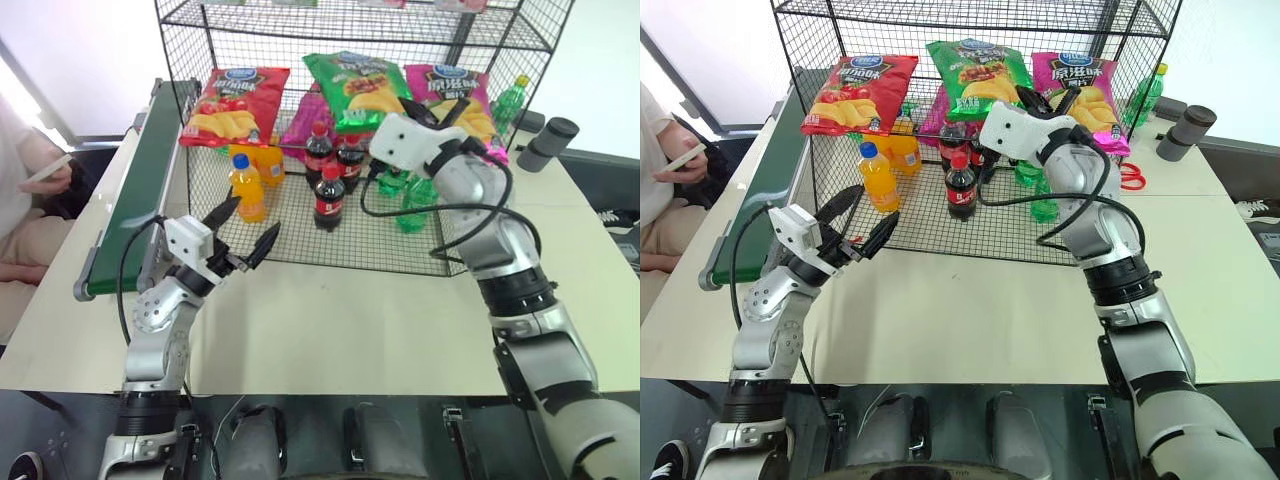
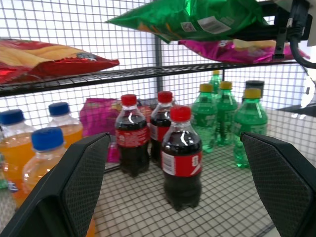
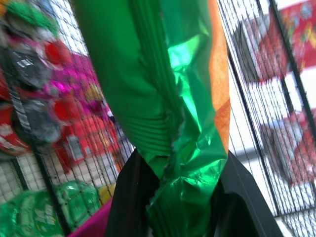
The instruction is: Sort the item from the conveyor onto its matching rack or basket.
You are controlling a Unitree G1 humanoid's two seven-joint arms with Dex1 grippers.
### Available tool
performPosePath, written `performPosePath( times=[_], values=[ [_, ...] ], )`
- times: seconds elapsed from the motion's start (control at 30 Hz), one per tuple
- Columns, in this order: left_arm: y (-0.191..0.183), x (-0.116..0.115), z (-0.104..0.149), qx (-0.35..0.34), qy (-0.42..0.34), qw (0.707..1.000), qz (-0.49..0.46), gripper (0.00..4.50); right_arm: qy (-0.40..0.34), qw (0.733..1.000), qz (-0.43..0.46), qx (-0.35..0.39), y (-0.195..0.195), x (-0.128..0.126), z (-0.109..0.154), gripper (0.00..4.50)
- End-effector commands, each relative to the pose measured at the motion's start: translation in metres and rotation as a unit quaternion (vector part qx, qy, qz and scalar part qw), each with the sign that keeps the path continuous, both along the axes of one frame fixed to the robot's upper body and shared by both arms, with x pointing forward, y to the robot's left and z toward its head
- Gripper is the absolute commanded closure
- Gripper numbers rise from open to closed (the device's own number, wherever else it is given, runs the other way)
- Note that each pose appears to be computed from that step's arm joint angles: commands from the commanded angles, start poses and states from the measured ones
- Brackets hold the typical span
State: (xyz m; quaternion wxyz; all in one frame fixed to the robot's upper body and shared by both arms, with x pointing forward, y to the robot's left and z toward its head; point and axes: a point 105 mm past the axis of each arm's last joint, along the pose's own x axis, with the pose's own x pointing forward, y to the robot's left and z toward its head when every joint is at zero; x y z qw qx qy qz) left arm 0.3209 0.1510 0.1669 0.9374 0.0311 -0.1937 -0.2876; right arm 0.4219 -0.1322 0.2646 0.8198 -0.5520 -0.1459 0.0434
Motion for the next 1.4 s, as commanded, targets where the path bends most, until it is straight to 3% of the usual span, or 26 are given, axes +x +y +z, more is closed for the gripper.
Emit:
performPosePath(
  times=[0.03, 0.43, 0.73, 1.17, 1.3, 1.4],
  values=[
    [-0.005, -0.002, 0.018, 0.005, -0.038, 0.999, 0.004, 0.00, -0.030, 0.999, -0.011, 0.007, 0.000, 0.002, 0.015, 4.13],
    [-0.012, -0.002, 0.024, 0.009, -0.045, 0.999, 0.004, 0.00, -0.003, 0.999, 0.021, 0.028, 0.026, 0.010, 0.002, 4.13],
    [-0.017, -0.003, 0.024, 0.009, -0.044, 0.999, 0.003, 0.00, -0.003, 0.997, 0.041, 0.058, 0.033, 0.009, 0.010, 0.12],
    [-0.024, -0.003, 0.022, 0.007, -0.040, 0.999, -0.006, 0.00, 0.029, 0.980, 0.158, 0.117, 0.067, -0.016, 0.030, 0.05],
    [-0.025, -0.003, 0.020, 0.007, -0.038, 0.999, -0.009, 0.00, 0.088, 0.966, 0.173, 0.169, 0.063, -0.014, 0.016, 0.05],
    [-0.025, -0.004, 0.020, 0.010, -0.037, 0.999, -0.010, 0.00, 0.092, 0.961, 0.179, 0.190, 0.059, -0.016, 0.018, 0.05]
  ],
)
